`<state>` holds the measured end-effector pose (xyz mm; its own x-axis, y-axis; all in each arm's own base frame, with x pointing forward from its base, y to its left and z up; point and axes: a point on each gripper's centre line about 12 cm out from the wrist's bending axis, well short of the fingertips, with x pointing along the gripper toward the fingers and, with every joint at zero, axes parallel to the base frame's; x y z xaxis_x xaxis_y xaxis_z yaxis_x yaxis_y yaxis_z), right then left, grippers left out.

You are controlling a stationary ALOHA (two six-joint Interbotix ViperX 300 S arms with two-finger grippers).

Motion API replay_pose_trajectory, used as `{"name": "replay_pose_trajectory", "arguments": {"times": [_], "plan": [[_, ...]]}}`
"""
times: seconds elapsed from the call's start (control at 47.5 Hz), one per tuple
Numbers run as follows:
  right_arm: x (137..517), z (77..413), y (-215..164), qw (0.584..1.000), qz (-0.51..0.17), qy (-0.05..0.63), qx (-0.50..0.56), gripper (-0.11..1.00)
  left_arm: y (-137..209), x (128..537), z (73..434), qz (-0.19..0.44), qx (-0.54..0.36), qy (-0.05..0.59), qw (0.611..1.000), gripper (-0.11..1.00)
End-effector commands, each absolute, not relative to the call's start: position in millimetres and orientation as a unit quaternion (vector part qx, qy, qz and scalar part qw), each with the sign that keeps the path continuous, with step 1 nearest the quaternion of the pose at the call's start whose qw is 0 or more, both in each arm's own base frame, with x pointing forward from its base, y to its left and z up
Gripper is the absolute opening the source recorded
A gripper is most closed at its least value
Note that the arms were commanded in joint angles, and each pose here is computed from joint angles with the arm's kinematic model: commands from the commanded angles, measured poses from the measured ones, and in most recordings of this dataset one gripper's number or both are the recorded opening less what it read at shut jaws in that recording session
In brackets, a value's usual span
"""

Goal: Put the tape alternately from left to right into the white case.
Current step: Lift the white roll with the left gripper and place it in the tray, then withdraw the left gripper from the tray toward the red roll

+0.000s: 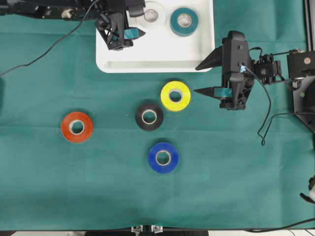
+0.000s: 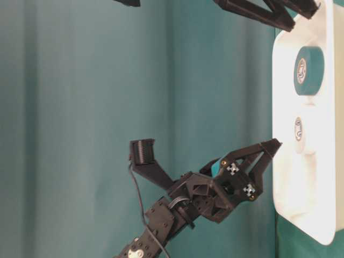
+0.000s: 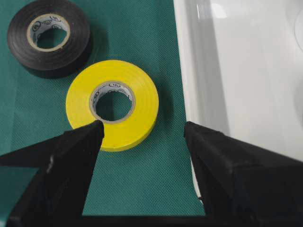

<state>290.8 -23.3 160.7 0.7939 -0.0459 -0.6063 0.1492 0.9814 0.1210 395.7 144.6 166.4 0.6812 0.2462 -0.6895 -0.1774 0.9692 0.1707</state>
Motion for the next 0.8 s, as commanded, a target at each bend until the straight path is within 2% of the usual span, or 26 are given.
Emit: {"name": "replay_pose_trajectory", "arguments": {"times": [0.0, 0.779], "plan": [[296, 169, -23, 0.949, -0.049, 0.302, 0.082, 0.77, 134, 394, 182, 0.110, 0.052, 0.363, 0.924, 0.77], [297, 169, -23, 0.949, -0.048, 0.301, 0.082, 0.77, 53, 371, 177, 0.022, 0.079, 0.374, 0.924, 0.76]]}}
